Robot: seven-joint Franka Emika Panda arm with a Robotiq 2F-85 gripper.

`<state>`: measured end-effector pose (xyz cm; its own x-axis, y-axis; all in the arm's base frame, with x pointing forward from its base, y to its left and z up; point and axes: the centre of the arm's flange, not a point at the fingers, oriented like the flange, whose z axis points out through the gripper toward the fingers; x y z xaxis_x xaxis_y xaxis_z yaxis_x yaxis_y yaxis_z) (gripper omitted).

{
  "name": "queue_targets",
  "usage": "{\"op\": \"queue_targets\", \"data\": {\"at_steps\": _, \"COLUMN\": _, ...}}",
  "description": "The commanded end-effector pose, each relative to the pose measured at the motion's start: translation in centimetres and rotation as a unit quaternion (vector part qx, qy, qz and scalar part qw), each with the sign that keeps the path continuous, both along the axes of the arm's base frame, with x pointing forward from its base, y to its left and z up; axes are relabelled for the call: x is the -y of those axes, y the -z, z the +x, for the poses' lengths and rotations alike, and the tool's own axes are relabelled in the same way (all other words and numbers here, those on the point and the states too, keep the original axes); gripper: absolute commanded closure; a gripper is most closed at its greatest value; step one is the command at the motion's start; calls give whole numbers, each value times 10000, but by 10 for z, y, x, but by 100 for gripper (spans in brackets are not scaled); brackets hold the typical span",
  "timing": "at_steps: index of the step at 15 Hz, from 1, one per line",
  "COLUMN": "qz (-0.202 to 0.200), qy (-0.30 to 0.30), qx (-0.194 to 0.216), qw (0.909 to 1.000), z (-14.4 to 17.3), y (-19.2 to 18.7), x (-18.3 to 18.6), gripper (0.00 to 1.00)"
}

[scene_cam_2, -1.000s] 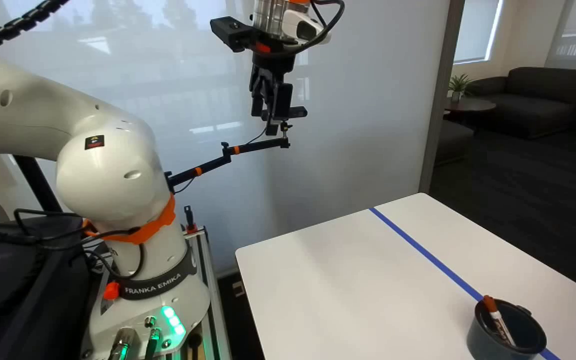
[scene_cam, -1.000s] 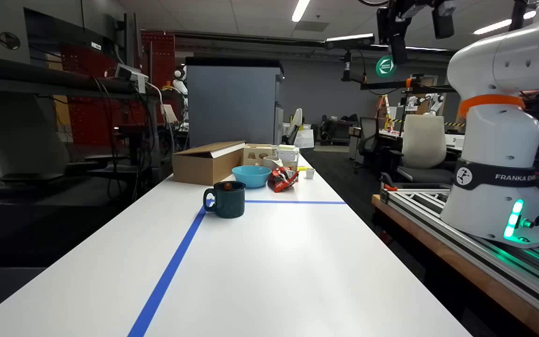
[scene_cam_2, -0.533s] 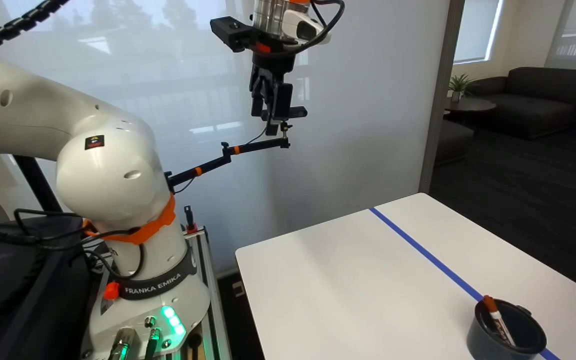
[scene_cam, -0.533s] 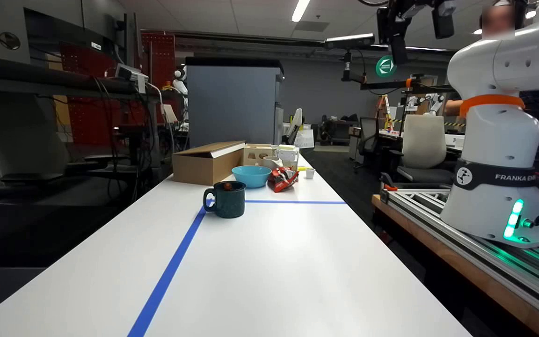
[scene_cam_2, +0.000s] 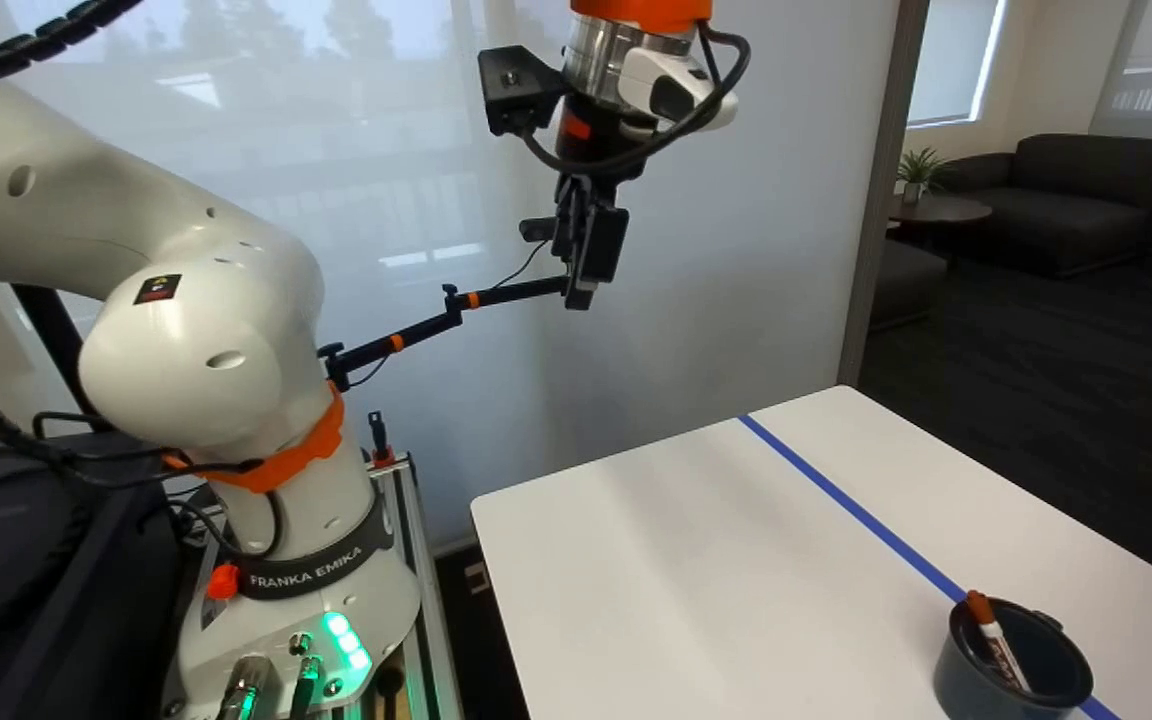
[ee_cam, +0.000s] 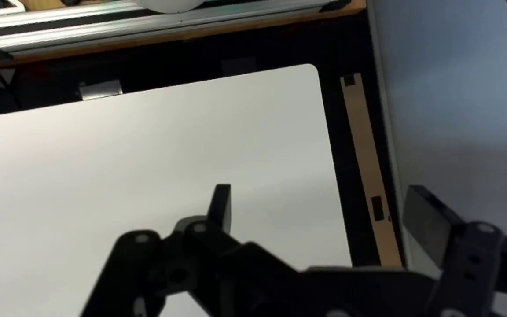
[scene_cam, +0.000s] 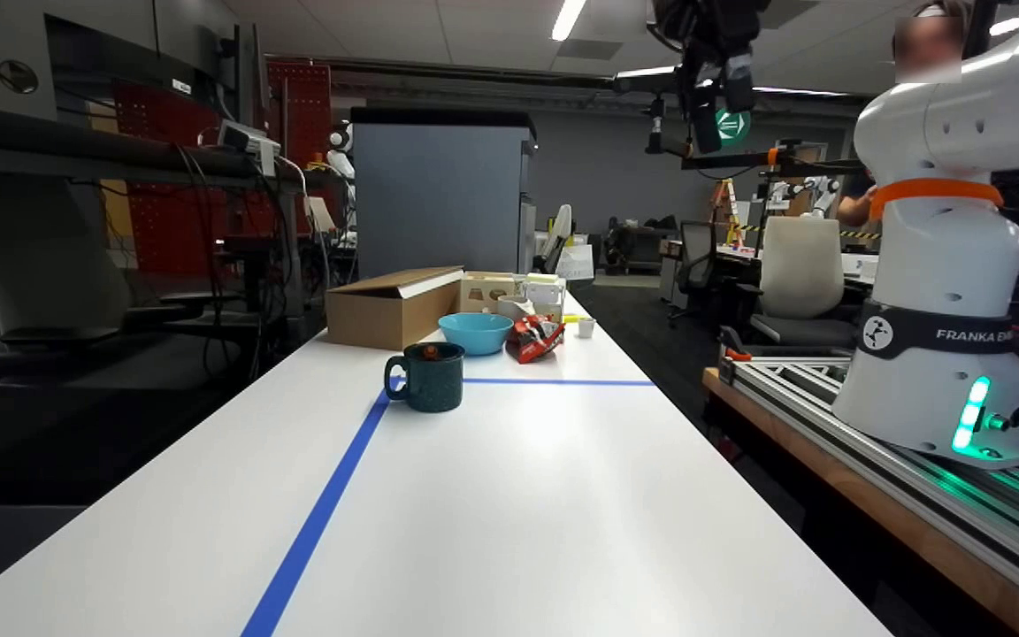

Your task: Remove the marker from the cup and put it on the table

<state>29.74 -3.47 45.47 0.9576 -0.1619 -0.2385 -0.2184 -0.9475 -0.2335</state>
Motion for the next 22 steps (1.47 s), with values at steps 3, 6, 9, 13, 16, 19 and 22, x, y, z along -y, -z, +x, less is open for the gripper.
{"op": "queue_targets", "data": {"at_steps": 3, "qz": 270, "qy": 1544, "qx": -73, "qw": 9876, "z": 30, "y": 22, "x": 80, "gripper": 0}}
{"op": "queue_targets", "data": {"at_steps": 6, "qz": 446, "qy": 2322, "qx": -69, "qw": 9716, "z": 48, "y": 33, "x": 118, "gripper": 0}}
{"op": "queue_targets", "data": {"at_steps": 9, "qz": 648, "qy": 3080, "qx": -98, "qw": 9491, "z": 75, "y": 42, "x": 155, "gripper": 0}}
{"op": "queue_targets", "data": {"at_steps": 13, "qz": 984, "qy": 3892, "qx": -234, "qw": 9156, "z": 112, "y": 59, "x": 192, "gripper": 0}}
{"op": "queue_targets", "data": {"at_steps": 16, "qz": 1232, "qy": 4288, "qx": -427, "qw": 8939, "z": 141, "y": 77, "x": 213, "gripper": 0}}
{"op": "queue_targets", "data": {"at_steps": 19, "qz": 1411, "qy": 4623, "qx": -613, "qw": 8733, "z": 166, "y": 96, "x": 235, "gripper": 0}}
{"op": "queue_targets", "data": {"at_steps": 22, "qz": 1489, "qy": 4913, "qx": -792, "qw": 8545, "z": 182, "y": 118, "x": 255, "gripper": 0}}
